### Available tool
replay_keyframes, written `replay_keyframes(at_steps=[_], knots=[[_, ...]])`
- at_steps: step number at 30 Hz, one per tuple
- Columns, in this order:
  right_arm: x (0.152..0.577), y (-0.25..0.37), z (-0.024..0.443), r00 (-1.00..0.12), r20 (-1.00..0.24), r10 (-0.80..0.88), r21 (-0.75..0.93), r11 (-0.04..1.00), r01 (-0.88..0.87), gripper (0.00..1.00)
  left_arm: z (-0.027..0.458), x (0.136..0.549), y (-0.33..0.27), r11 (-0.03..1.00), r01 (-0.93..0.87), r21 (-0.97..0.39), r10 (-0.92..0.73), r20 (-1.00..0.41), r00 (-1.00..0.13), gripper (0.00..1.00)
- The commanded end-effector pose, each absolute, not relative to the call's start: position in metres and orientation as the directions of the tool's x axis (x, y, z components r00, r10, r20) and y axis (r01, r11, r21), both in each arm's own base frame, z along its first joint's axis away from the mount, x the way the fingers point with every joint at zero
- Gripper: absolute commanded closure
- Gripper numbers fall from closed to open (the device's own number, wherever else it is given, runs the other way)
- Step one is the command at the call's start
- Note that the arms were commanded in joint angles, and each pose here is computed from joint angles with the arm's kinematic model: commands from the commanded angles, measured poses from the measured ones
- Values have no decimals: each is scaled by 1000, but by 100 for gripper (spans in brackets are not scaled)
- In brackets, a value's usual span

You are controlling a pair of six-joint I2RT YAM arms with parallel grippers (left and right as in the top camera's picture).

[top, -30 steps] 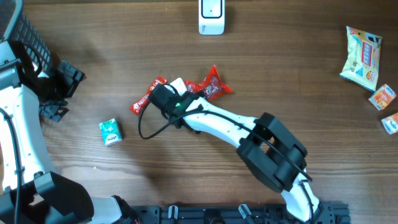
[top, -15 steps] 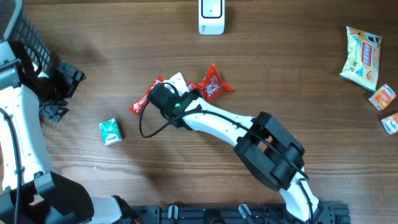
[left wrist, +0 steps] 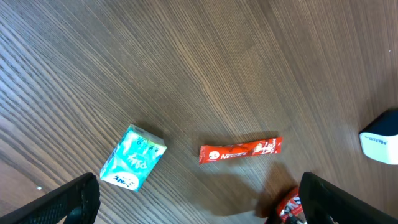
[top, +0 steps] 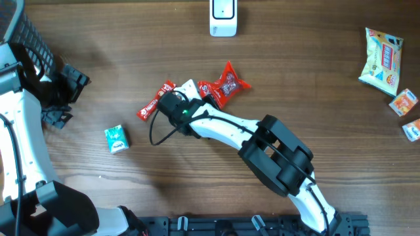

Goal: Scan the item barcode

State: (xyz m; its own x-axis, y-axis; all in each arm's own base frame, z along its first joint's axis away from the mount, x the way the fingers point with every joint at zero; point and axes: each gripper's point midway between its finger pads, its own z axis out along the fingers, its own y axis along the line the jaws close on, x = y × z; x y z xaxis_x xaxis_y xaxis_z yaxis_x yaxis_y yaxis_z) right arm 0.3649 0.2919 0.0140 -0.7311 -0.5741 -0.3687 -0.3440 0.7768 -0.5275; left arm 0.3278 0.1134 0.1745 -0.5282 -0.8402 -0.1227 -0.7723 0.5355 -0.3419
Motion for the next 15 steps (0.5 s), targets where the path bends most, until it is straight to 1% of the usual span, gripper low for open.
replay_keyframes(at_steps=[1,3,5,9,13,15], knots=[[377,329,82,-710,-516,-480,-326,876,-356,96,175,328,117,538,-775,-332,-840,-133,-527,0],[379,336,116,-714,-578,-395,-207,917,-340,96,175,328,117,538,-775,-331,-840,-133,-526,0],[379,336,149,-722,-617,-314,-81,937,-339,96,175,328,117,538,-775,-332,-840,-133,-527,0],[379,324,214,-729,-661,-177,145,923,-355,96,175,328,117,538,-775,-332,-840,-133,-527,0],[379,299,270,-705,-702,-99,267,882,-389,96,175,328,117,538,-775,-332,-840,-133,-526,0],[383,278,279,-706,-704,-79,266,892,-365,96,175,328,117,538,-775,-331,-840,-133,-526,0]])
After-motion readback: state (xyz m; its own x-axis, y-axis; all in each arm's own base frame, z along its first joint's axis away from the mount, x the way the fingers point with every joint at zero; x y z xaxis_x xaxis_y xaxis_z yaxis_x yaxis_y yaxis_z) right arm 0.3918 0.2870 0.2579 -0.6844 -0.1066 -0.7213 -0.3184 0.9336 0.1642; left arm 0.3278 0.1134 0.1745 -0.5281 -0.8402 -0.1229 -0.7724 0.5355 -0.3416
